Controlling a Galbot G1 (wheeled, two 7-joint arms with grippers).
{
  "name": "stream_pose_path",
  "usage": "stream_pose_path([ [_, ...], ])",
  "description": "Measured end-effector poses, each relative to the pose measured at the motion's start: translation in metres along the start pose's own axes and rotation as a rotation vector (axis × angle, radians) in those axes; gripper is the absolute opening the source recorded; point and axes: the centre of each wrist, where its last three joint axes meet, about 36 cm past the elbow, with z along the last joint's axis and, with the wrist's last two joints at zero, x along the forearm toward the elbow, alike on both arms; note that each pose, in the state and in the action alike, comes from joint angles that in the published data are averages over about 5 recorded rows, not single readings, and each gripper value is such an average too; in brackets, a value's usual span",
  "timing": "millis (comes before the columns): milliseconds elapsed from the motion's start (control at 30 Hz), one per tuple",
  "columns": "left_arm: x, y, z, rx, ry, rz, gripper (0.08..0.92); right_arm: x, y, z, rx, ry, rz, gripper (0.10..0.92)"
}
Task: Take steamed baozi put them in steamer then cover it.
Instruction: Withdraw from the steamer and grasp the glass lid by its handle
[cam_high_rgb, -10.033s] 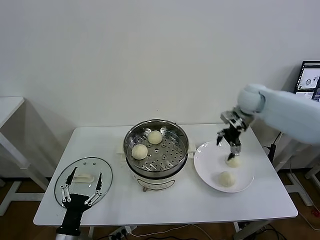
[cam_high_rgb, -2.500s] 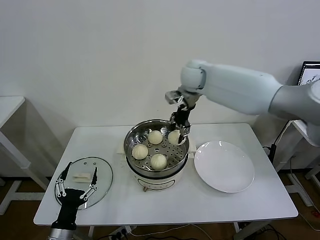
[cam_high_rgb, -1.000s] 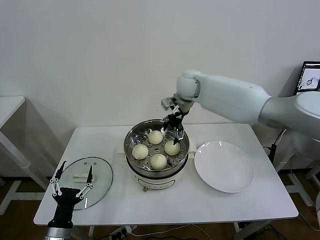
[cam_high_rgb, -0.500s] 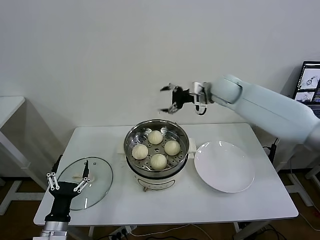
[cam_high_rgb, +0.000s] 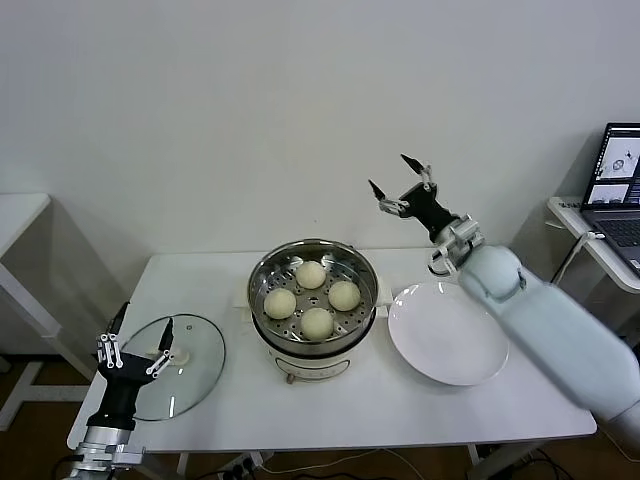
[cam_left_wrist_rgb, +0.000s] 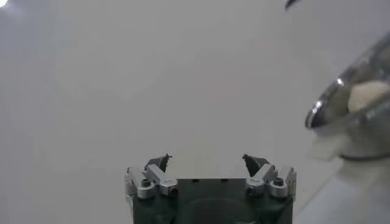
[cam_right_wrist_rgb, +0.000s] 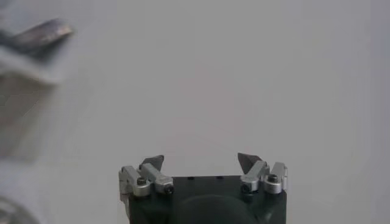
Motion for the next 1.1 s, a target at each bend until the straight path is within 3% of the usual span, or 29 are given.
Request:
stream_pose_path([
  [300,0.010,-0.005,0.044,-0.253,0.059,0.110,0.823,0.094,0.040,0.056,-0.149,0.060,0.247,0.823],
  [500,0.016,-0.014,0.071,-0.373,0.078,0.168,0.823,0.142,0.069,0.076,-0.214,0.111,0.342,0.823],
  [800,0.021,-0.035,0.099,-0.444,0.093,0.221,0.823,0.176,0.101,0.087,-0.258,0.159,0.409,0.823],
  [1100,0.017,-0.051,0.115,-0.454,0.089,0.231,0.823,0.192,0.118,0.093,-0.273,0.191,0.433,0.823],
])
